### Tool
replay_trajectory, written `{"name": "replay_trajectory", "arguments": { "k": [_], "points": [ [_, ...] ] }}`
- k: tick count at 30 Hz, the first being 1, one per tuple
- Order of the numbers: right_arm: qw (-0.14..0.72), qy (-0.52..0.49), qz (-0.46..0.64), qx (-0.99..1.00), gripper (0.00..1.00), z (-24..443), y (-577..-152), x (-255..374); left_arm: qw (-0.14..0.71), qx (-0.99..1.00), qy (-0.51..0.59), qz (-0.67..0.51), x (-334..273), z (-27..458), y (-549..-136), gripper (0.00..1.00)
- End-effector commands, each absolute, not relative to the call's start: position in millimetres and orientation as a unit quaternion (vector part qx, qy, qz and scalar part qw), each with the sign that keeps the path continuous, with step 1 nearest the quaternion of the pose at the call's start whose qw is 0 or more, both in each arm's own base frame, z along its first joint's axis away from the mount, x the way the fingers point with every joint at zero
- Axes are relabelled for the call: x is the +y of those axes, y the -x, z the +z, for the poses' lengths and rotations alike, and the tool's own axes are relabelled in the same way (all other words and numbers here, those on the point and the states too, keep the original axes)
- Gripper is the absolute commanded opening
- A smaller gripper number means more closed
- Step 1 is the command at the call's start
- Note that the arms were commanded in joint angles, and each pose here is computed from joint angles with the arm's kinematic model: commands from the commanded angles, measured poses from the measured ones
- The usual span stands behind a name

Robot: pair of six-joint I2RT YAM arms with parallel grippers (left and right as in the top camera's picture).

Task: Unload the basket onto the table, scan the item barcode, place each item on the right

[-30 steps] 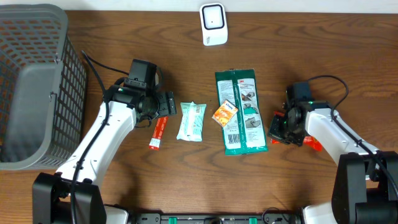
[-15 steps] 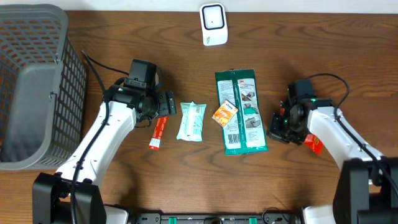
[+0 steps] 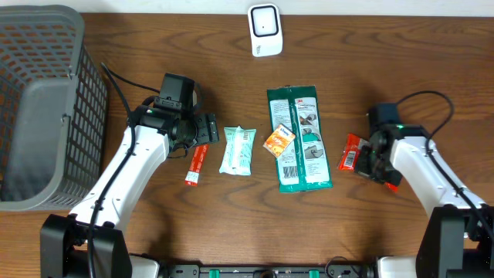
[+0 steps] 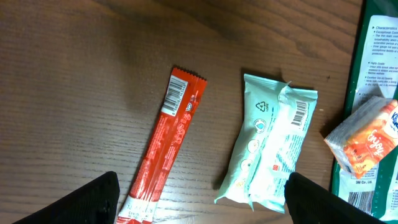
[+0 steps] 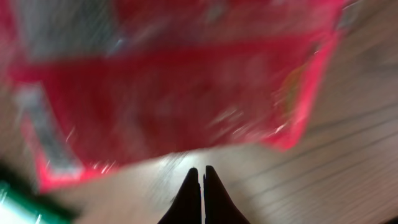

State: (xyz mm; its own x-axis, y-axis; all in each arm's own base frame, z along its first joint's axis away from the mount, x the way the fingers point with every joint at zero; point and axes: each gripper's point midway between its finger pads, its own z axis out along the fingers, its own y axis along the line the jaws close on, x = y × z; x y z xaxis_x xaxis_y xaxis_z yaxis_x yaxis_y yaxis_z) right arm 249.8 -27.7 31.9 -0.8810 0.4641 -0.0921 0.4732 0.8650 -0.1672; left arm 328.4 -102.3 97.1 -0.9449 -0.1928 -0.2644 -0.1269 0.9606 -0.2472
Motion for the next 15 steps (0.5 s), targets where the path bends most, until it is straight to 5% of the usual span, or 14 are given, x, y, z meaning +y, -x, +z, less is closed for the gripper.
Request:
{"name": "replay_trajectory", "arguments": {
  "k": [1,7,15],
  "points": [
    [0.046,-0.312,-0.134,0.939,0.01,36,-250,-66,0.151,0.979,0.078,-0.112,-101,100,-332,0.86],
    [0.042,-0.403,-0.128,0.905,0.01,31,-237,-107,0.151,0.979,0.078,-0.112,-101,100,-332,0.86],
    [0.028,-0.419,-0.021,0.907,0.01,23,-245,-80,0.151,0.979,0.078,-0.112,-101,100,-332,0.86]
  ]
}}
